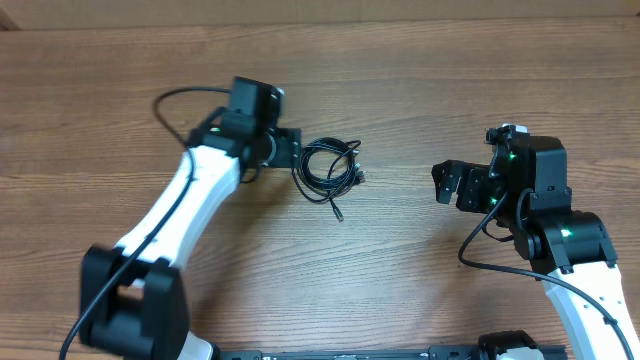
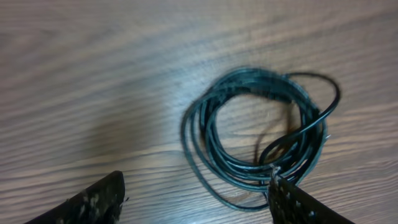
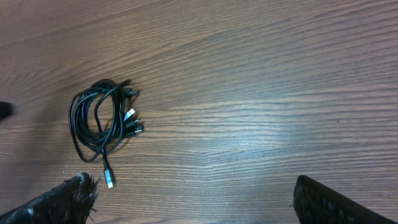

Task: Untangle cables
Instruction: 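Move both grippers toward the black cable bundle and grasp it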

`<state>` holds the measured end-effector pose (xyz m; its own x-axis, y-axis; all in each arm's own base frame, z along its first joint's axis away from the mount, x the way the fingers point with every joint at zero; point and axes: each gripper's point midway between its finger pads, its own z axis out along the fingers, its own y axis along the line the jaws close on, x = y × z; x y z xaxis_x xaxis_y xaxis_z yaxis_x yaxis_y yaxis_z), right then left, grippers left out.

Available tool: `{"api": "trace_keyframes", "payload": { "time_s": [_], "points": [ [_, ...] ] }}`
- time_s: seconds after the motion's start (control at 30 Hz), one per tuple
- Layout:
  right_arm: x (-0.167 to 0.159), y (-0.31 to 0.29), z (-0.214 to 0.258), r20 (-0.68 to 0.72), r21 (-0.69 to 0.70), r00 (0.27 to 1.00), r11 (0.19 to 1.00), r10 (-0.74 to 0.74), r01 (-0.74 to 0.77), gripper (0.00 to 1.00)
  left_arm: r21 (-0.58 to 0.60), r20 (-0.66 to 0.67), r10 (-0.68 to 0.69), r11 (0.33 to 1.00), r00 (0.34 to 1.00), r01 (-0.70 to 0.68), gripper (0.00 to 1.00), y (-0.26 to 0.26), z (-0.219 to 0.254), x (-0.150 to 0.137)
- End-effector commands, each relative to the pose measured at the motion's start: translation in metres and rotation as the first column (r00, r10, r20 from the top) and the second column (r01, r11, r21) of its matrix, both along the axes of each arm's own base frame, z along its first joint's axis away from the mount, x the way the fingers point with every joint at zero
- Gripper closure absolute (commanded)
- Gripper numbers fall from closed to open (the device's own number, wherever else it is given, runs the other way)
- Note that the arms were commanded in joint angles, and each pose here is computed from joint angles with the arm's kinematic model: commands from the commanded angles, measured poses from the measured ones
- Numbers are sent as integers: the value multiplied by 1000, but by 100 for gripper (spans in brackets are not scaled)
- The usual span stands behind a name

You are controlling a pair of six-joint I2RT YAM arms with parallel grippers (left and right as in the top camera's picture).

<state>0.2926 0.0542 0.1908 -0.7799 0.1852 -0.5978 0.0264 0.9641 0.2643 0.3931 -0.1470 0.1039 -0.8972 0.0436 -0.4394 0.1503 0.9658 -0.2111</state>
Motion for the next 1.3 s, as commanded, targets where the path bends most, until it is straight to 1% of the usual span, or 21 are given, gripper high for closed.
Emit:
{"api": "trace_keyframes", "payload": {
  "time_s": [0.0, 0.1, 0.17, 0.27, 0.5, 0.6, 0.63, 0.7, 0.73, 0.77, 0.8, 0.87, 1.0, 1.1, 1.27],
  "points": [
    [4, 1, 15, 40, 9, 999, 1000, -1, 0, 0, 18, -46, 2, 1000, 999, -1, 28, -17, -26, 2],
    [4, 1, 15, 40, 9, 999, 1000, -1, 0, 0, 25, -72, -3, 1000, 997, 5, 28, -28, -45, 1],
    [4, 1, 15, 40, 9, 999, 1000, -1, 0, 0, 45, -83, 18, 999, 996, -14, 29, -30, -56, 2],
    [4, 1, 15, 40, 9, 999, 1000, -1, 0, 0, 80, -98, 41, 996, 994, -33, 34, -32, -70, 0],
    [4, 1, 15, 40, 9, 999, 1000, -1, 0, 0, 154, -113, 36, 988, 993, -18, 41, -38, -89, -8],
    [4, 1, 15, 40, 9, 999, 1000, -1, 0, 0, 177, -132, 30, 984, 991, -6, 41, -40, -100, -12],
    [4, 1, 15, 40, 9, 999, 1000, -1, 0, 0, 178, -137, 31, 984, 990, -7, 44, -40, -102, -13],
    [4, 1, 15, 40, 9, 999, 1000, -1, 0, 0, 180, -140, 34, 984, 990, -8, 60, -40, -103, -14],
    [4, 1, 15, 40, 9, 999, 1000, -1, 0, 0, 178, -137, 33, 984, 990, -8, 72, -41, -101, -13],
    [4, 1, 15, 40, 9, 999, 1000, -1, 0, 0, 175, -132, 33, 985, 991, -10, 82, -41, -99, -12],
    [4, 1, 15, 41, 9, 999, 1000, -1, 0, 0, 169, -120, 34, 986, 992, -13, 96, -42, -92, -9],
    [4, 1, 15, 41, 9, 999, 1000, 0, 0, 0, 159, -102, 34, 987, 994, -17, 96, -44, -80, -4],
    [7, 5, 18, 56, 25, 998, 1000, 12, -13, 0, 130, -51, 31, 991, 998, -24, 96, -51, -39, 9],
    [13, 21, 30, 108, 92, 992, 993, 70, -80, 0, 82, -17, 1, 997, 1000, 1, 96, -62, 4, 14],
    [23, 48, 54, 217, 188, 962, 959, 169, -211, 0, -45, 1, -70, 997, 998, 70, 96, -84, 64, 6]
  ]
}}
